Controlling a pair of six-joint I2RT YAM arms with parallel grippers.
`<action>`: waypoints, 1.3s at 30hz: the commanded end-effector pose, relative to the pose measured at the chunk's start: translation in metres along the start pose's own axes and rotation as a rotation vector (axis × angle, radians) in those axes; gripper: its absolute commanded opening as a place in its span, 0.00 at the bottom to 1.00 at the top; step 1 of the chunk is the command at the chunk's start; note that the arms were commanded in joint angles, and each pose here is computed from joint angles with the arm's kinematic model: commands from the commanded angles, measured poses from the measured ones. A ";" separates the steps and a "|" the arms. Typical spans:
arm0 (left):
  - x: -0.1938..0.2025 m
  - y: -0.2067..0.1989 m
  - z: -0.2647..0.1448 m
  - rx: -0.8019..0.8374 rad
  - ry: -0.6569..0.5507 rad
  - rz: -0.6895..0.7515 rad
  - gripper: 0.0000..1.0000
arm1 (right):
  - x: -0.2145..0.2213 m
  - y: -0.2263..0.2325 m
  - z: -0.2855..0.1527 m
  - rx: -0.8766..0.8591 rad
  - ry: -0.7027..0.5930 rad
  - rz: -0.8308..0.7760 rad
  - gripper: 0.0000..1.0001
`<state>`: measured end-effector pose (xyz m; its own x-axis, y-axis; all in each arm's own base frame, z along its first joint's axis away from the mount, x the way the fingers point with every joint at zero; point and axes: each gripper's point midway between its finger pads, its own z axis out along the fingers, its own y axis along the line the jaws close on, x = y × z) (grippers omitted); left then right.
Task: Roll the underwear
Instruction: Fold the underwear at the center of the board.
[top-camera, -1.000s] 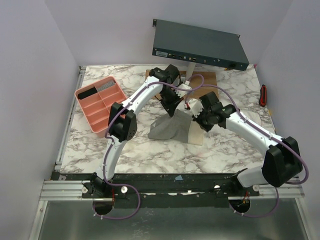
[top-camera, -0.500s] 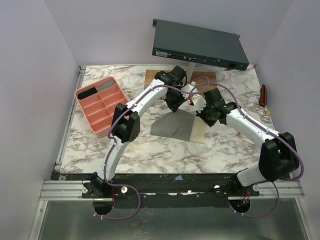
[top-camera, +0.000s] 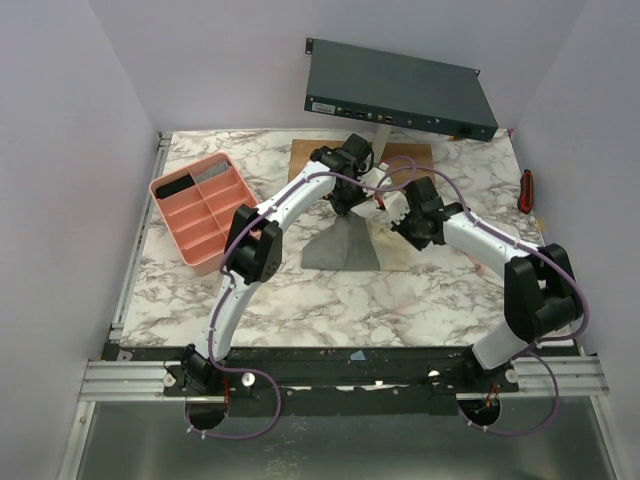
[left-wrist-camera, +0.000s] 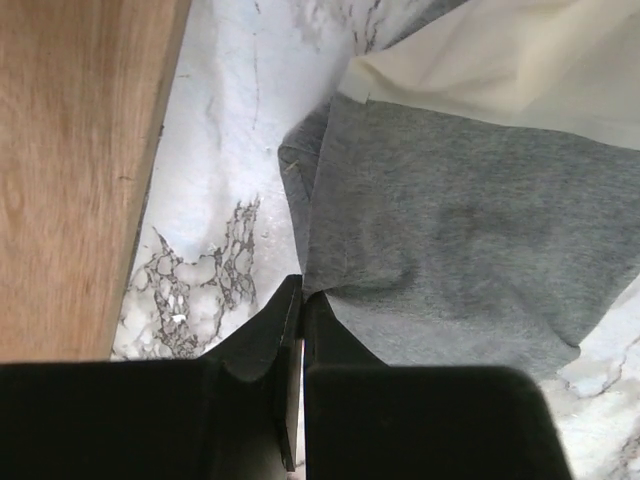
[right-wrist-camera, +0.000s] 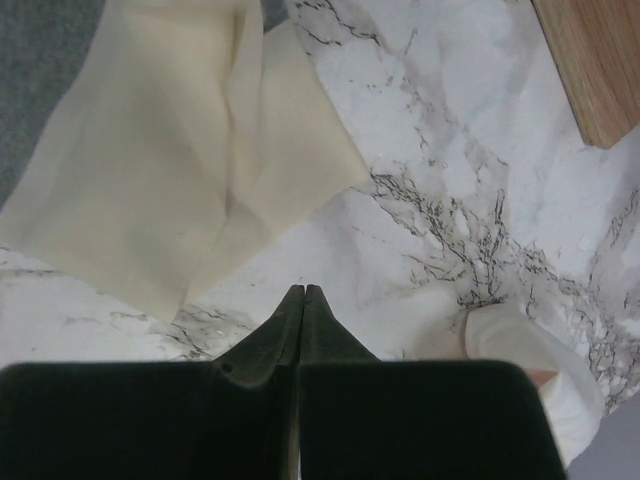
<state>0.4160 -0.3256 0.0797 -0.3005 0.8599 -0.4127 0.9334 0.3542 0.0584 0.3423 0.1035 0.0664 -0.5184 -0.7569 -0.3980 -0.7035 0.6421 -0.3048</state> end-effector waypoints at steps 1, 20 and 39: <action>-0.002 0.003 0.006 -0.040 0.008 0.036 0.03 | 0.003 -0.020 0.009 0.087 0.016 0.013 0.01; -0.007 0.014 -0.009 -0.089 -0.088 -0.136 0.82 | -0.051 0.017 0.001 -0.100 -0.317 0.247 0.48; 0.028 0.013 -0.088 -0.009 -0.232 -0.312 0.99 | -0.108 0.034 0.024 -0.269 -0.480 0.414 0.48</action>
<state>0.4179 -0.2639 0.1369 -0.5207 0.6255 -0.5811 0.7944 0.6043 -0.0612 0.3674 0.1944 0.0719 -0.5462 -0.3389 -0.7660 -0.6339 0.7650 0.1135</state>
